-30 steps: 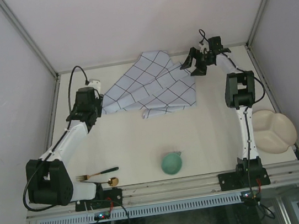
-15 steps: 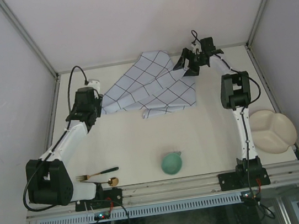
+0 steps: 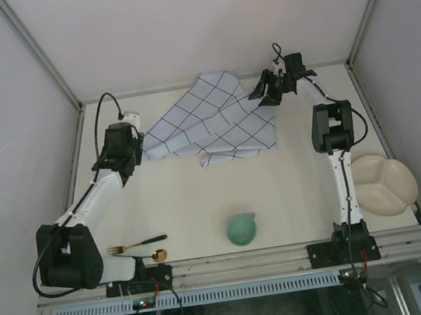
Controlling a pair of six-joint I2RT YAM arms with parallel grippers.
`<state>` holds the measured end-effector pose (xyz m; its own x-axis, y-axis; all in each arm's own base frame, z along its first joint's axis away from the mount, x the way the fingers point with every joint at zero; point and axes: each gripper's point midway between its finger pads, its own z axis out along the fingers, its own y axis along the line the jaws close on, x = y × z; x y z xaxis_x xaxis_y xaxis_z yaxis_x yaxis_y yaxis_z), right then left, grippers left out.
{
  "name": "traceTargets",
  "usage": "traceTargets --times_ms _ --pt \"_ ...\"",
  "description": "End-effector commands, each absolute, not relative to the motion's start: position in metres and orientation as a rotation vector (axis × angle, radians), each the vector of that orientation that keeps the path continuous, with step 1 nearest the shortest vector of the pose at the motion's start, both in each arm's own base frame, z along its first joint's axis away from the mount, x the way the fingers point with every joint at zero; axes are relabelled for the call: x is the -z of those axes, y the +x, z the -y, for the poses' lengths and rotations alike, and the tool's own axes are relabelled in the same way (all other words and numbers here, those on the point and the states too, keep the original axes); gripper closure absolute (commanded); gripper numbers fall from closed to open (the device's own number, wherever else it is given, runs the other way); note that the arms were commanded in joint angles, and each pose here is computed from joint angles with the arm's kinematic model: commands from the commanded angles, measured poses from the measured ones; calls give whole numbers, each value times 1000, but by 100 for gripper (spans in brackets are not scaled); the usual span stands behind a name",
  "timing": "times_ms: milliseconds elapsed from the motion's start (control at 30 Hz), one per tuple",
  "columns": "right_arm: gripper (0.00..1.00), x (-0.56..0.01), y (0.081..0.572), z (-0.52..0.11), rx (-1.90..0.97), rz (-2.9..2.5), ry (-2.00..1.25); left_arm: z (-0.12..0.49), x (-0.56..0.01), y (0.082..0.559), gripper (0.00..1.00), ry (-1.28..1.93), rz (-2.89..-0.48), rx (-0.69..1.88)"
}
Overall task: Set the dinner table for one person
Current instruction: Flatten out the napkin at the center of the board.
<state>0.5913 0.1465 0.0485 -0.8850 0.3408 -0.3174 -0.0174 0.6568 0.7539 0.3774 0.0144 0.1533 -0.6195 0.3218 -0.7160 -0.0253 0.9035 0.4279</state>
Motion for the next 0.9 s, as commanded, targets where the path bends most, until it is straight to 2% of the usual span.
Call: traceTargets --times_ms 0,133,200,333,533,867 --pt "39 -55 601 -130 -1039 -2429 307 -16 -175 380 31 169 -2132 -485" --pt "27 -42 599 -116 -938 -2478 387 -19 -177 379 31 167 -2131 -489" --pt "26 -41 599 -113 -938 -2479 411 -20 -177 378 31 166 -2131 -491" --pt "33 -40 603 -112 -925 -2471 435 -23 -180 378 31 160 -2130 -495" --pt "50 -43 608 -121 -961 -2451 425 -24 -181 376 31 158 -2132 -500" --pt "55 -33 611 -133 -983 -2444 425 -28 -182 373 31 151 -2133 -509"
